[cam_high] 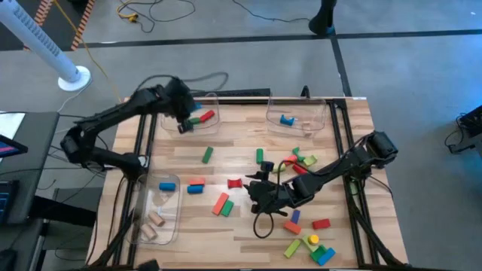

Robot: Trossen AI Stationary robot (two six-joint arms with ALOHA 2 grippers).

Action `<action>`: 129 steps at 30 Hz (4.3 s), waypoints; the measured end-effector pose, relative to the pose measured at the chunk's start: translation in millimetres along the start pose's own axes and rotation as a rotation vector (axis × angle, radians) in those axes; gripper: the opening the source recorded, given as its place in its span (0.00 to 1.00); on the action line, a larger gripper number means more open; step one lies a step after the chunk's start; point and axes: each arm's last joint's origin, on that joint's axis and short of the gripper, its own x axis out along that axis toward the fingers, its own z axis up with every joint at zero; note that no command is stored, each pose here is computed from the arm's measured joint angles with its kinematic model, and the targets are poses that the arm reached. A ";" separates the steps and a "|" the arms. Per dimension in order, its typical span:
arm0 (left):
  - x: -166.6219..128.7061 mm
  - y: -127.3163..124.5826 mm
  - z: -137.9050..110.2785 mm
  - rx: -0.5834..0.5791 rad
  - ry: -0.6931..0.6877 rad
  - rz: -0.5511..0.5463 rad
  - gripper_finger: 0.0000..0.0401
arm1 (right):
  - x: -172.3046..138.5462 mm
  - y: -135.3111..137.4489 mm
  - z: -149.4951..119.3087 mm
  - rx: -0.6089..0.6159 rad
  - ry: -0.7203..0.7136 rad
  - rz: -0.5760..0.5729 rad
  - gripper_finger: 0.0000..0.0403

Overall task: Sort blocks by size
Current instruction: Put the blue rectangular block on the top left transparent bin, then put the orange arch block into the top right transparent bin

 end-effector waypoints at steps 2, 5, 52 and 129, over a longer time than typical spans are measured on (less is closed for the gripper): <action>5.2 12.5 -6.2 -0.038 0.019 -0.022 0.13 | -1.6 2.8 -4.0 0.002 0.008 0.006 0.46; 18.5 24.3 -13.9 -0.079 0.069 -0.080 0.13 | -3.3 5.1 -4.8 0.015 0.004 0.012 0.45; -94.0 -65.8 -15.3 0.052 -0.327 -0.274 0.32 | -12.4 13.4 -8.5 0.011 0.003 -0.013 0.45; 9.6 -253.5 -34.7 0.228 -0.381 -0.311 0.32 | -21.6 16.4 -28.5 -0.014 0.141 -0.025 0.45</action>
